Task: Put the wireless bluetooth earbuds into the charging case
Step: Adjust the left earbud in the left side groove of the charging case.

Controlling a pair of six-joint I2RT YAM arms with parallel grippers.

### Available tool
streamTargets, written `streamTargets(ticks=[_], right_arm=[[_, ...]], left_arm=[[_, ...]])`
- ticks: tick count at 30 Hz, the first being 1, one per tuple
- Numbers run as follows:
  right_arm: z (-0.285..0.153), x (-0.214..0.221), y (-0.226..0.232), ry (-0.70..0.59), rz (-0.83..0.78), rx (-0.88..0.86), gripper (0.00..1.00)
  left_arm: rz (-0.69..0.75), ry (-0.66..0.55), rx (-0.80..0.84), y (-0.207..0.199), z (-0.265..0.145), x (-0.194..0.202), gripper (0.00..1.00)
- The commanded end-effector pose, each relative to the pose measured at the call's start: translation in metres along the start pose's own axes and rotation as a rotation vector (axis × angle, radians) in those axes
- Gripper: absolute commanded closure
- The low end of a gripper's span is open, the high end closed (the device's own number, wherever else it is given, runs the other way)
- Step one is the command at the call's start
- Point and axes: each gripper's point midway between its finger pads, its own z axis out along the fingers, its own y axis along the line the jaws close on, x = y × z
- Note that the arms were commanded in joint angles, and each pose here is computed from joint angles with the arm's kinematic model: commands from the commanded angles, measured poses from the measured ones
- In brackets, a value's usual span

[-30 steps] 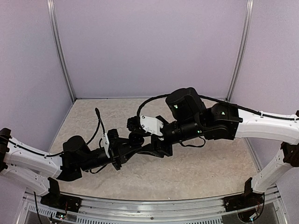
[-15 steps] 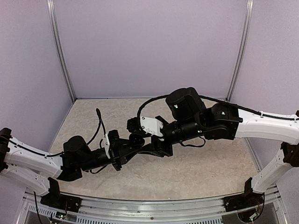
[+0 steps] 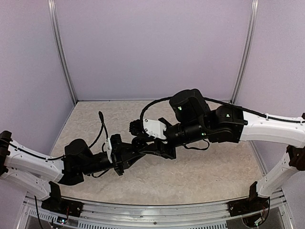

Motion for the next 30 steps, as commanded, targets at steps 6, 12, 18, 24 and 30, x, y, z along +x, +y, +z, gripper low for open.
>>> streamTargets(ticks=[6,12,18,24,30], right_arm=[[0.000,-0.009,0.014,-0.048,-0.031,-0.044,0.71],[-0.002,-0.009,0.015,-0.052,-0.041,-0.046,0.76],[-0.005,-0.011,0.019,-0.065,-0.057,-0.059,0.79],[-0.008,-0.012,0.021,-0.077,-0.072,-0.066,0.82],[-0.010,-0.013,0.018,-0.076,-0.073,-0.049,0.84]], left_arm=[[0.010,-0.048,0.012,-0.001,0.005,-0.016,0.94],[0.003,-0.050,0.023,-0.002,0.005,-0.016,0.94],[0.000,-0.053,0.030,-0.003,0.005,-0.016,0.94],[-0.005,-0.055,0.039,-0.004,0.005,-0.016,0.94],[-0.015,-0.057,0.040,-0.002,0.005,-0.016,0.94]])
